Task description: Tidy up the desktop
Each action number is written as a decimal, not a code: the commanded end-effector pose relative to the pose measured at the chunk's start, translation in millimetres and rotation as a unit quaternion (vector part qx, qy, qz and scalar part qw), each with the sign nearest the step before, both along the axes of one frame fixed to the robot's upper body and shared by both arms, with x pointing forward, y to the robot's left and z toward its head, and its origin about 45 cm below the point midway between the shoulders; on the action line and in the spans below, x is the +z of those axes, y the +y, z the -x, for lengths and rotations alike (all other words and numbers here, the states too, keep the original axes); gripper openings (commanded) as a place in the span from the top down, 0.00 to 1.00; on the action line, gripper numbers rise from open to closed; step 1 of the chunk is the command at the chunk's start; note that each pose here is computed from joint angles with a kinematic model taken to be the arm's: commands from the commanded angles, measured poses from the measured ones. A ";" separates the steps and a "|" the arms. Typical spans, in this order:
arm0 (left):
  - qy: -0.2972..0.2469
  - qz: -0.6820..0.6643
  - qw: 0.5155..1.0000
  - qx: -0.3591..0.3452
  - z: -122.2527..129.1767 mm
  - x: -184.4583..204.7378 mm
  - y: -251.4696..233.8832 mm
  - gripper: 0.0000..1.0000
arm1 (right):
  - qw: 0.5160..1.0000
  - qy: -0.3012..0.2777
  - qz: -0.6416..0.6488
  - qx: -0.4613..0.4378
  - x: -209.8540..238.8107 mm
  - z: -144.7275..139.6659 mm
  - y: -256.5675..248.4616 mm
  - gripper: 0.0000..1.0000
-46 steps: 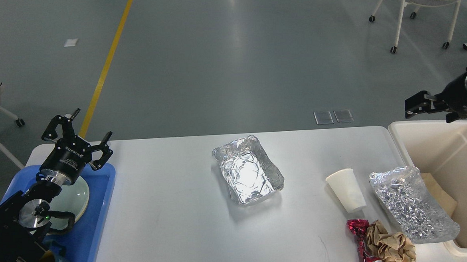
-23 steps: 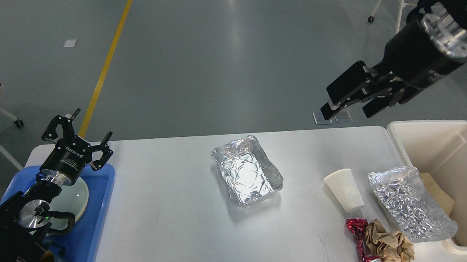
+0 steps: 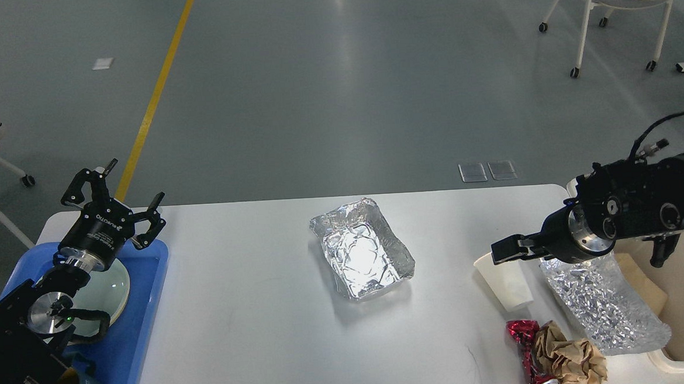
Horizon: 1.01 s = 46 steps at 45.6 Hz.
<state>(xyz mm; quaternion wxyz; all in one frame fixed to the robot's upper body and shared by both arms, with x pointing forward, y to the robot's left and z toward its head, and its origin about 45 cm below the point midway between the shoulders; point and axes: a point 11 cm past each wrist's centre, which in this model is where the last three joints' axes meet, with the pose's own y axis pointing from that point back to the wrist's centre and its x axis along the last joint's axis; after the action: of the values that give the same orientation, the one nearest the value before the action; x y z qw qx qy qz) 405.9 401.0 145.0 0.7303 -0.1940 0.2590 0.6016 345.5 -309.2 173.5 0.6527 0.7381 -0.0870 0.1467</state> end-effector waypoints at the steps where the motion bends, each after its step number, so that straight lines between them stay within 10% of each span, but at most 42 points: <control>1: 0.001 0.000 1.000 0.000 0.5 -0.6 0.2 0.00 | 0.999 -0.036 0.011 -0.007 -36.2 -11.3 -5.9 0.00; 43: 0.000 0.000 1.000 0.000 0.0 0.1 0.0 0.00 | 0.998 -0.063 0.012 -0.020 -119.3 7.1 -14.4 0.00; 46: 0.000 0.000 1.000 0.000 0.0 0.1 0.0 0.00 | 0.997 -0.070 0.011 -0.019 -122.6 6.9 -14.0 0.12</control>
<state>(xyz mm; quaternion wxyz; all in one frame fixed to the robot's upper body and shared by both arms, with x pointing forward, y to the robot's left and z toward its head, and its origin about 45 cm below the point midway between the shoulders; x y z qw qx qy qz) 405.8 401.1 144.8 0.7302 -0.1939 0.2592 0.6016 339.6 -324.6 55.7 0.6586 0.7165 -0.1403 0.1822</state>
